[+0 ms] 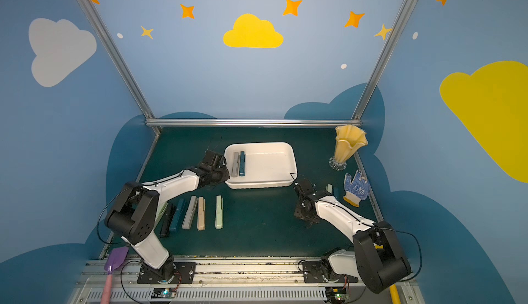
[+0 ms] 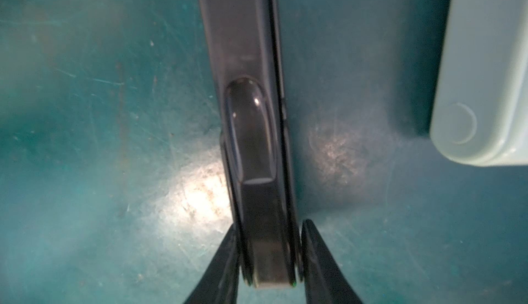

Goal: Put the pruning pliers into the storage box
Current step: Pick up the pruning pliers from the center of the board, then place the pruning pliers in the storage box, then pick up the pruning pliers from the center of the board.

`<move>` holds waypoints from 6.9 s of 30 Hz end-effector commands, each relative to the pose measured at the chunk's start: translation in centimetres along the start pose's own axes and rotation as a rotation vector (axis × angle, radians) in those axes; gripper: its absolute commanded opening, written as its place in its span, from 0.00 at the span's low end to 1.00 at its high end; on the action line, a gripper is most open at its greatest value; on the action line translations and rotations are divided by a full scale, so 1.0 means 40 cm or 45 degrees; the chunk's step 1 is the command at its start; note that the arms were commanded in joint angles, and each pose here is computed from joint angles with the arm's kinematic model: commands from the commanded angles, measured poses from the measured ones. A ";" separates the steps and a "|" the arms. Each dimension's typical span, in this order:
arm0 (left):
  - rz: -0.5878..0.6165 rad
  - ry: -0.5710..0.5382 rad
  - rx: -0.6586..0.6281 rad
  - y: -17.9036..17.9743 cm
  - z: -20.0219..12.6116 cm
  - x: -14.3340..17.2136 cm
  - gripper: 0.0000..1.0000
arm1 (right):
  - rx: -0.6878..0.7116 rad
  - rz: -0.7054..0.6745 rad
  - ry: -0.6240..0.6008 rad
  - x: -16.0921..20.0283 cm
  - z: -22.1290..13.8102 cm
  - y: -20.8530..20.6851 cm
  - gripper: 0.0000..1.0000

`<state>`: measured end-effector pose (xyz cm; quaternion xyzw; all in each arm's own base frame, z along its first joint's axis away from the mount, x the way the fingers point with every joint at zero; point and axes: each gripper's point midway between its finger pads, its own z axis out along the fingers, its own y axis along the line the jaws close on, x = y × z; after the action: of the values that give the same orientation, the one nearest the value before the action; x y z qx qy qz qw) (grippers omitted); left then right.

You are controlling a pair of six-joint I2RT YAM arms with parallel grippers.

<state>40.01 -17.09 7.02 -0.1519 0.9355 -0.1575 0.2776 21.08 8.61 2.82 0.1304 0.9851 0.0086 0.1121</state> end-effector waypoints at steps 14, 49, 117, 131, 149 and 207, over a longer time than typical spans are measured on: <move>0.012 -0.009 -0.027 0.007 0.007 -0.010 0.13 | 0.056 -0.115 -0.023 -0.005 -0.033 0.000 0.26; 0.017 -0.035 -0.007 -0.010 0.016 -0.023 0.13 | -0.506 -0.588 -0.288 -0.255 -0.297 0.404 0.24; 0.013 -0.080 0.055 -0.048 -0.020 -0.032 0.13 | -0.483 -0.498 -0.043 -0.337 0.072 0.788 0.28; 0.009 -0.080 0.052 -0.044 -0.017 -0.029 0.13 | -0.510 -0.478 -0.037 -0.335 0.071 0.801 0.35; 0.007 -0.082 0.054 -0.045 -0.017 -0.029 0.13 | -0.605 -0.489 -0.116 -0.374 -0.063 0.803 0.43; 0.014 -0.086 0.076 -0.051 -0.022 -0.040 0.13 | -0.074 0.424 0.044 -0.089 -0.043 -0.181 0.59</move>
<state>40.59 -17.76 8.23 -0.1473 0.9274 -0.1658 0.3012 21.20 1.24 4.97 0.2931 0.9509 0.0654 0.0749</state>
